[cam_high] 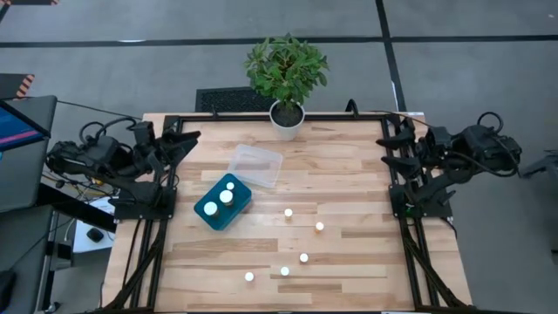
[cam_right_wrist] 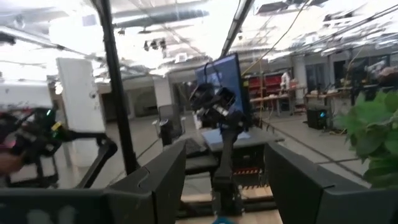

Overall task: Pick and place medicine bottles into bin by pill shape (circle, oval)
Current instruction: Put the orange pill bottle into the transparent bin

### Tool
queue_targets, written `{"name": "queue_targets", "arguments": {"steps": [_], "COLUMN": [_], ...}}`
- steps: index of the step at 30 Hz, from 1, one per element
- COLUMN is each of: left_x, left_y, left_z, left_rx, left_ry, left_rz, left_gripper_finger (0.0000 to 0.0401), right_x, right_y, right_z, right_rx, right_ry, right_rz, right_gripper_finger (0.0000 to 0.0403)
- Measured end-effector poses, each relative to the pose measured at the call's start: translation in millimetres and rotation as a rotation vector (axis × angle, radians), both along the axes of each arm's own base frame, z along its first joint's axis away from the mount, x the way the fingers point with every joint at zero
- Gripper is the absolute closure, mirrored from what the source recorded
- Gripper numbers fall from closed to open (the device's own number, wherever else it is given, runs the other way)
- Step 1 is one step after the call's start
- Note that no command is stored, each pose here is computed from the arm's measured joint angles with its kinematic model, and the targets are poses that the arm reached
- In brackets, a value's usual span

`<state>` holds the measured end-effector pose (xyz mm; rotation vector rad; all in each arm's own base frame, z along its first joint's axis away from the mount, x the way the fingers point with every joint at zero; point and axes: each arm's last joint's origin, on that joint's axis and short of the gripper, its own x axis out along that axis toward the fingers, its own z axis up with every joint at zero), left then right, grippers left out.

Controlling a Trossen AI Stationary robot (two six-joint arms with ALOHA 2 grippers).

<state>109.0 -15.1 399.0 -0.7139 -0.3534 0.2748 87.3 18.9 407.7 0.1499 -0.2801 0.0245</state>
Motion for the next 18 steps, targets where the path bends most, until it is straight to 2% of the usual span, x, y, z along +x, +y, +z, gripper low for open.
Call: {"name": "queue_targets", "arguments": {"steps": [4, 8, 12, 18], "left_x": [0.6, 6.6, 20.6, 51.5], "left_y": [-0.3, -4.0, -9.7, -22.5], "left_z": [0.0, -1.3, -6.3, -20.5], "left_rx": [-0.019, -0.001, 0.047, -0.007], "left_ry": [-0.009, 0.001, 0.055, 0.132], "left_rz": [-0.012, -0.082, -0.129, -0.256], "left_gripper_finger": [0.0113, 0.0113, 0.0113, 0.0113], "right_x": [-5.2, -12.3, -19.1, -21.7], "right_y": [-0.6, -2.8, -5.0, -4.5], "right_z": [-2.3, -1.3, 0.1, -3.8], "right_rx": [0.028, 0.038, 0.046, 0.027], "right_ry": [0.017, -0.002, -0.027, 0.007], "right_rz": [0.045, 0.048, 0.051, 0.092], "right_gripper_finger": [0.0177, 0.0177, 0.0177, 0.0177]}}
